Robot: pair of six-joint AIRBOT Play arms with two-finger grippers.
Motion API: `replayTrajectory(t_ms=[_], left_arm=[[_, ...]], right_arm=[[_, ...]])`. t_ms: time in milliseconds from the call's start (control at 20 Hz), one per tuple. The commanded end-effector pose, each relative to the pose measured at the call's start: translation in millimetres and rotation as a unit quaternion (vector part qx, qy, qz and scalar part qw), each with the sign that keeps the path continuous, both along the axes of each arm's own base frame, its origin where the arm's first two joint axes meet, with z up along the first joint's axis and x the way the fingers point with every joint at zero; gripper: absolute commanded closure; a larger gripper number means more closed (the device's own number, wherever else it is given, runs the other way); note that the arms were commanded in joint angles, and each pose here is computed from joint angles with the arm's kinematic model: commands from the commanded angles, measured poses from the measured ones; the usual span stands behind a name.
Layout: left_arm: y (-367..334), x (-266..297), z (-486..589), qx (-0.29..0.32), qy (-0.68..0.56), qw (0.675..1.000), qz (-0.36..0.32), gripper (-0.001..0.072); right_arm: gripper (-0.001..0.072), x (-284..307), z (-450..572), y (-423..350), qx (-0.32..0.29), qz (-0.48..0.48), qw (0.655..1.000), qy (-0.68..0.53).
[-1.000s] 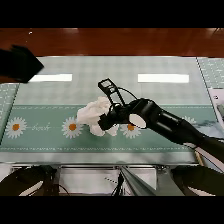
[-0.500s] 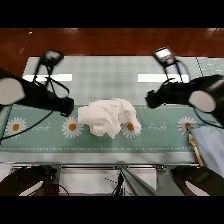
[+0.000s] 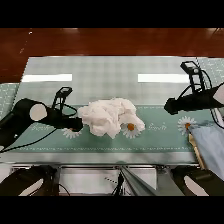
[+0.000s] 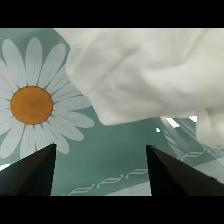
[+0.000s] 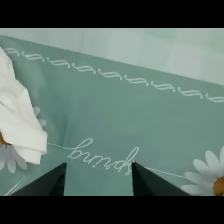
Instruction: Fold the shirts.
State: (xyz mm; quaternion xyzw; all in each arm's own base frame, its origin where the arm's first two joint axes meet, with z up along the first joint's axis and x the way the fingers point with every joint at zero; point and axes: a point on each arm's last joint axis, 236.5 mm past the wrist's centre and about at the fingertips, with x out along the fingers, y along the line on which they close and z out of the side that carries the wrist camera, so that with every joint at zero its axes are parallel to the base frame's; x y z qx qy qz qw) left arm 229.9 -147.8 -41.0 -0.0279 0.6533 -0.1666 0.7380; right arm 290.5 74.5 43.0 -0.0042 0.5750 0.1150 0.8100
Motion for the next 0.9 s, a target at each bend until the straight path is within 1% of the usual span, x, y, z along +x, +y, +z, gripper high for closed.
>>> replayTrajectory(t_ms=[0,250,300,350,450,500,650,750,850], left_arm=[[-5.8,17.6,-7.3,-0.075,-0.016,0.997,0.023,0.0048],[-11.9,50.2,-33.2,-0.103,-0.043,0.993,0.046,0.0052],[-18.5,52.6,-40.4,-0.115,-0.036,0.991,0.048,0.0082],[-23.0,53.6,-50.0,-0.124,-0.023,0.990,0.055,0.0207],[-21.0,50.6,-73.3,-0.116,0.006,0.991,0.064,0.0642],[-18.8,49.2,-79.3,-0.114,0.015,0.991,0.068,0.0687],[-14.2,53.8,-74.9,-0.116,0.007,0.990,0.075,0.0686],[-13.3,58.0,-65.4,-0.119,-0.009,0.990,0.072,0.0686],[-13.9,61.1,-54.7,-0.123,-0.028,0.990,0.064,0.0687]], right_arm=[[0.0208,-14.6,-18.8,12.0,0.037,-0.002,0.999,0.033],[0.0208,-19.4,-19.4,28.8,0.076,-0.004,0.996,0.044],[0.0208,-20.0,-17.8,33.7,0.088,-0.005,0.995,0.046],[0.0208,-20.7,-15.3,40.4,0.104,-0.006,0.993,0.048],[0.0208,-23.0,-7.2,59.6,0.148,-0.005,0.987,0.054],[0.0208,-25.3,-3.8,70.3,0.169,-0.002,0.984,0.058],[0.0208,-42.3,-12.8,103.6,0.203,0.024,0.976,0.077],[0.0207,-49.6,-27.8,123.1,0.205,0.041,0.976,0.069],[0.0207,-50.2,-47.4,128.9,0.191,0.034,0.979,0.056]])
